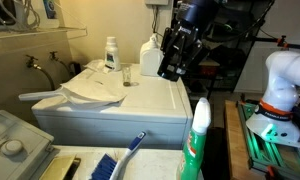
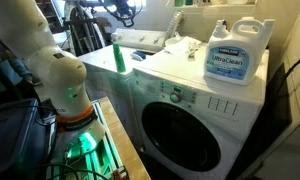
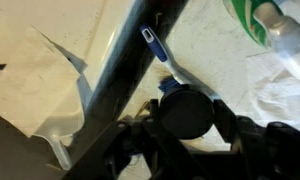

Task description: Move the black object to the left

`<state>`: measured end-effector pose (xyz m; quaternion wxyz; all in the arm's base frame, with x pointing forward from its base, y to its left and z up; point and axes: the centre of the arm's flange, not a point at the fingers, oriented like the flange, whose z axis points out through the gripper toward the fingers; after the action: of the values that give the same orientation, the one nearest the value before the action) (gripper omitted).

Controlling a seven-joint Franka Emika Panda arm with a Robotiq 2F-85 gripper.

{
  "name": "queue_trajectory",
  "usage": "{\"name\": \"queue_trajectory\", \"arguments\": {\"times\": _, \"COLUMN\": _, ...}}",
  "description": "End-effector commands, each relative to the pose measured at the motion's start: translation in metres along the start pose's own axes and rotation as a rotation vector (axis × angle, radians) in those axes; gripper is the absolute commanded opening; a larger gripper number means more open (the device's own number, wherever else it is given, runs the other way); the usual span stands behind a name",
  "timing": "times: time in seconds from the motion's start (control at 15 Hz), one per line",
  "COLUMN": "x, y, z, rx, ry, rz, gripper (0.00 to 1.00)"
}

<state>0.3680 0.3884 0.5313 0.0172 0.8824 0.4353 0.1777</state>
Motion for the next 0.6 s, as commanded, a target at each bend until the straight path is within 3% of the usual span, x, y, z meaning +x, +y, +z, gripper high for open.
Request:
{"name": "queue_trajectory", "arguments": {"times": 0.0, "x": 0.062, "y": -0.022, "z": 0.048, "rx": 0.018, "ry": -0.061, "rz": -0.173, "gripper": 0.3}}
{"name": "queue_trajectory", "arguments": {"times": 0.13, "x": 0.065, "y": -0.017, "z": 0.064, "rx": 0.047, "ry": -0.08, "rz": -0.198, "gripper": 0.3}}
{"name": "queue_trajectory", "arguments": {"times": 0.2, "x": 0.04, "y": -0.029, "z": 0.05, "rx": 0.031, "ry": -0.044, "rz": -0.15, "gripper": 0.55}}
{"name": "queue_trajectory", "arguments": {"times": 0.33, "x": 0.051, "y": -0.02, "z": 0.07, "rx": 0.056, "ry": -0.059, "rz": -0.168, "gripper": 0.55}}
{"name": "queue_trajectory", "arguments": {"times": 0.4, "x": 0.055, "y": -0.017, "z": 0.074, "rx": 0.062, "ry": -0.06, "rz": -0.171, "gripper": 0.3}}
{"name": "queue_trajectory", "arguments": {"times": 0.53, "x": 0.068, "y": -0.02, "z": 0.1, "rx": 0.085, "ry": -0.07, "rz": -0.14, "gripper": 0.3}}
